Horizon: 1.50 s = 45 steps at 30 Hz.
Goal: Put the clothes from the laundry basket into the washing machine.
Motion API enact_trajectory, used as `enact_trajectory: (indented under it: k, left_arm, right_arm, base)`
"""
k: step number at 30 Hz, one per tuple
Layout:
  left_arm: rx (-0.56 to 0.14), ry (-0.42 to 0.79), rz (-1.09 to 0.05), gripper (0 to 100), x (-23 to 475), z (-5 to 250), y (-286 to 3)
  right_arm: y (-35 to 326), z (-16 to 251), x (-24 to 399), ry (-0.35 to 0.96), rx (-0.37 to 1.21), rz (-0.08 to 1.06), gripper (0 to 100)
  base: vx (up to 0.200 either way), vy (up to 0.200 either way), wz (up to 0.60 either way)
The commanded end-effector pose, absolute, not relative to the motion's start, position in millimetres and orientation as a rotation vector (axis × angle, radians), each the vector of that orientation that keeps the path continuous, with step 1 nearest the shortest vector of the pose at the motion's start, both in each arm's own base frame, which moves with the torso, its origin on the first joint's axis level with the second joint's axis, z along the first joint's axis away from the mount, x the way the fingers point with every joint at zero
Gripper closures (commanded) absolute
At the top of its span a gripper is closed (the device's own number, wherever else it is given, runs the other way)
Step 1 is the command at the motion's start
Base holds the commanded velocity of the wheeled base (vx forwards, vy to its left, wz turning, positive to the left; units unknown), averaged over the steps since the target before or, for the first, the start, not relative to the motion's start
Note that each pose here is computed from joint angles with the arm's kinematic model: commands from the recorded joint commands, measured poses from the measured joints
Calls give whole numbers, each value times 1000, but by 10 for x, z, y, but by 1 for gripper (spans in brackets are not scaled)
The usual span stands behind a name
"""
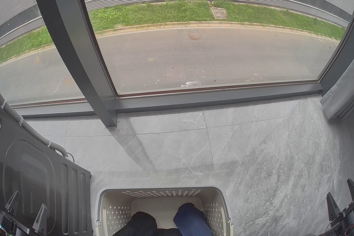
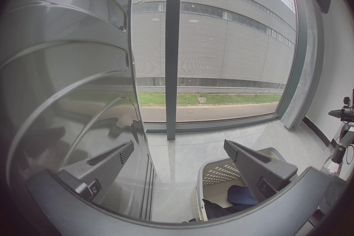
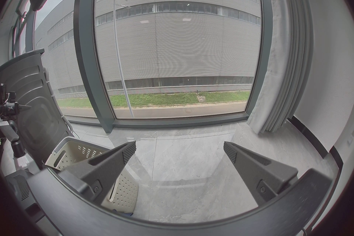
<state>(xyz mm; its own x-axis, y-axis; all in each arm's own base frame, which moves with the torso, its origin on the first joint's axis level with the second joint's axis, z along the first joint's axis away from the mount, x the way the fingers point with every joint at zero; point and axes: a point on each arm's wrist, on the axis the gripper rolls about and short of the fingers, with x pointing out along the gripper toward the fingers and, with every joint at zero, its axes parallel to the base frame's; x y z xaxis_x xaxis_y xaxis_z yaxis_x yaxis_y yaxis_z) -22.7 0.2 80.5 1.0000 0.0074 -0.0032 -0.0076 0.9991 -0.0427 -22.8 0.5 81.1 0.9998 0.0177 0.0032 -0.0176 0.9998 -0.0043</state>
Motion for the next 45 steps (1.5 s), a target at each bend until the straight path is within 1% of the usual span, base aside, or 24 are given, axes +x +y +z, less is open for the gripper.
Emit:
enact_trajectory:
  k: [1,23,45]
  left_arm:
    - [-43,4,8,0,-227,761,2]
    - [-43,4,9,0,-227,761,1]
    - [-41,4,8,0,-227,761,2]
  right_arm:
    - [5,758,-227,-2,-5,18,0]
    - [5,758,-227,-2,-5,18,0]
    - [4,758,-228,-3,-5,23,0]
  base:
    - [0,0,0]
    - [0,0,0]
    - [-200,0,0]
